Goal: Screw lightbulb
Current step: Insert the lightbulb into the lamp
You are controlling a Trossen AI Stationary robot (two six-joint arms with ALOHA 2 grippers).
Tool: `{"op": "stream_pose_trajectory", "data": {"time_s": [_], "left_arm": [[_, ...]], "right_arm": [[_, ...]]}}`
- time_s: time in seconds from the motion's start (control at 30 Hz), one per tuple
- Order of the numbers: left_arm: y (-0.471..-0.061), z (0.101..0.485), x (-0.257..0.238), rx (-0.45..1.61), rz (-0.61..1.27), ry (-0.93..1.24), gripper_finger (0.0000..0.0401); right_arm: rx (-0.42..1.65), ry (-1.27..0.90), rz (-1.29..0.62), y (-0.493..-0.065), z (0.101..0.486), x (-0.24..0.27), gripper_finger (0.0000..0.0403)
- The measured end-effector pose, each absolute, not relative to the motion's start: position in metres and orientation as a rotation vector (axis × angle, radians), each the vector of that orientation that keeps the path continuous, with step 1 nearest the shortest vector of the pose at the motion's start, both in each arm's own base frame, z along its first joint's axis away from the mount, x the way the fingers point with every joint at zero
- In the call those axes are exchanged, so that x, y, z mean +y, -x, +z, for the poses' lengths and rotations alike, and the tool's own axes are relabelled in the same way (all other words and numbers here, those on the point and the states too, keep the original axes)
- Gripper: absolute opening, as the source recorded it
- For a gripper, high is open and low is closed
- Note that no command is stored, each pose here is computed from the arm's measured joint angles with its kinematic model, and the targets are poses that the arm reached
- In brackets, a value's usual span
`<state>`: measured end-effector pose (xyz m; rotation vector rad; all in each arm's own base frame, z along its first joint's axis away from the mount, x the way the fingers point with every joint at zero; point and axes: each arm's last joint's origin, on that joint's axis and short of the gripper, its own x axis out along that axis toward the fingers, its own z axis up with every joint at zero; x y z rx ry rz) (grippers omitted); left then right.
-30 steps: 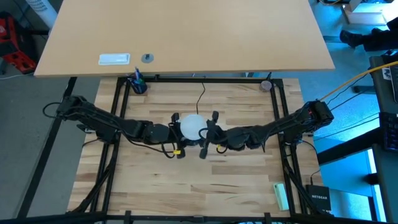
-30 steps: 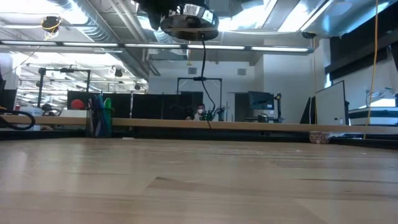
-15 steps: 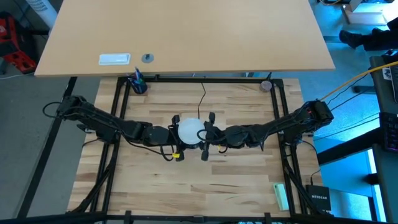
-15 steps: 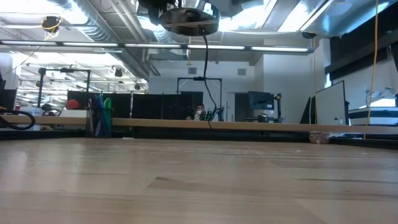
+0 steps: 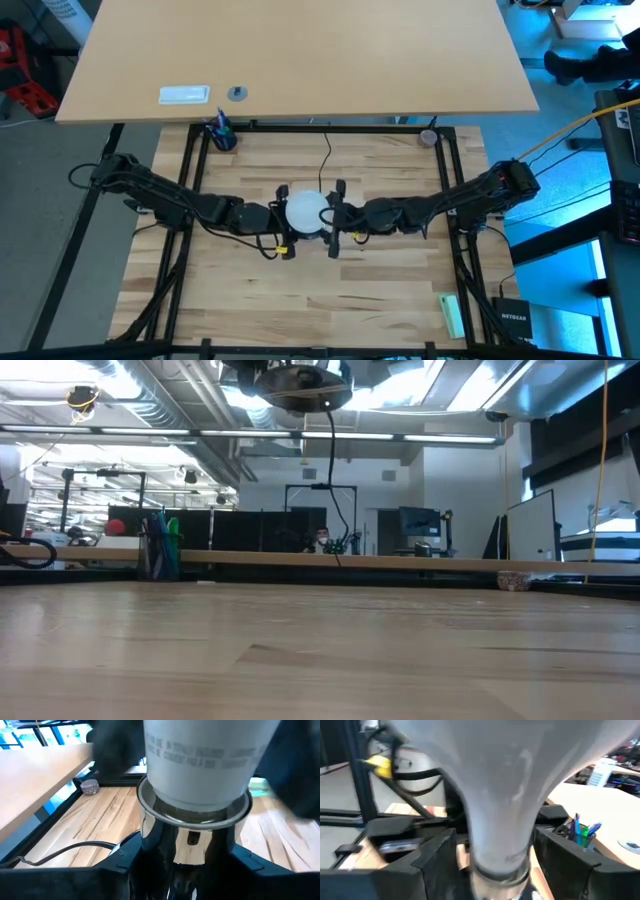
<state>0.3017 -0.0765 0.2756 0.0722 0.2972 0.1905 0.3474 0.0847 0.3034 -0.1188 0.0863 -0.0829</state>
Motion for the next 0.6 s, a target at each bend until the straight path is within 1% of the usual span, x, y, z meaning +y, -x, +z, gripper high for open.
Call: {"op": "stream_pose_trajectory", "data": {"time_s": [0.1,0.2,0.37,0.5,0.6], "left_arm": [[-0.300,0.277,-0.077,0.296,0.165,-0.062,0.0163],[-0.298,0.280,-0.078,0.291,0.113,-0.052,0.0163],[-0.298,0.280,-0.083,0.302,-0.085,-0.055,0.0163],[-0.297,0.282,-0.088,0.284,-0.267,-0.045,0.0163],[-0.297,0.283,-0.090,0.281,-0.334,-0.030,0.0163]], "right_arm": [[0.107,0.125,-0.065,-0.336,0.314,0.082,0.0270],[0.131,0.129,-0.002,-0.324,0.324,0.081,0.0270],[0.125,0.120,0.120,-0.310,0.337,0.080,0.0269],[0.090,0.106,0.249,-0.313,0.337,0.085,0.0269],[0.048,0.096,0.323,-0.323,0.332,0.088,0.0269]]}}
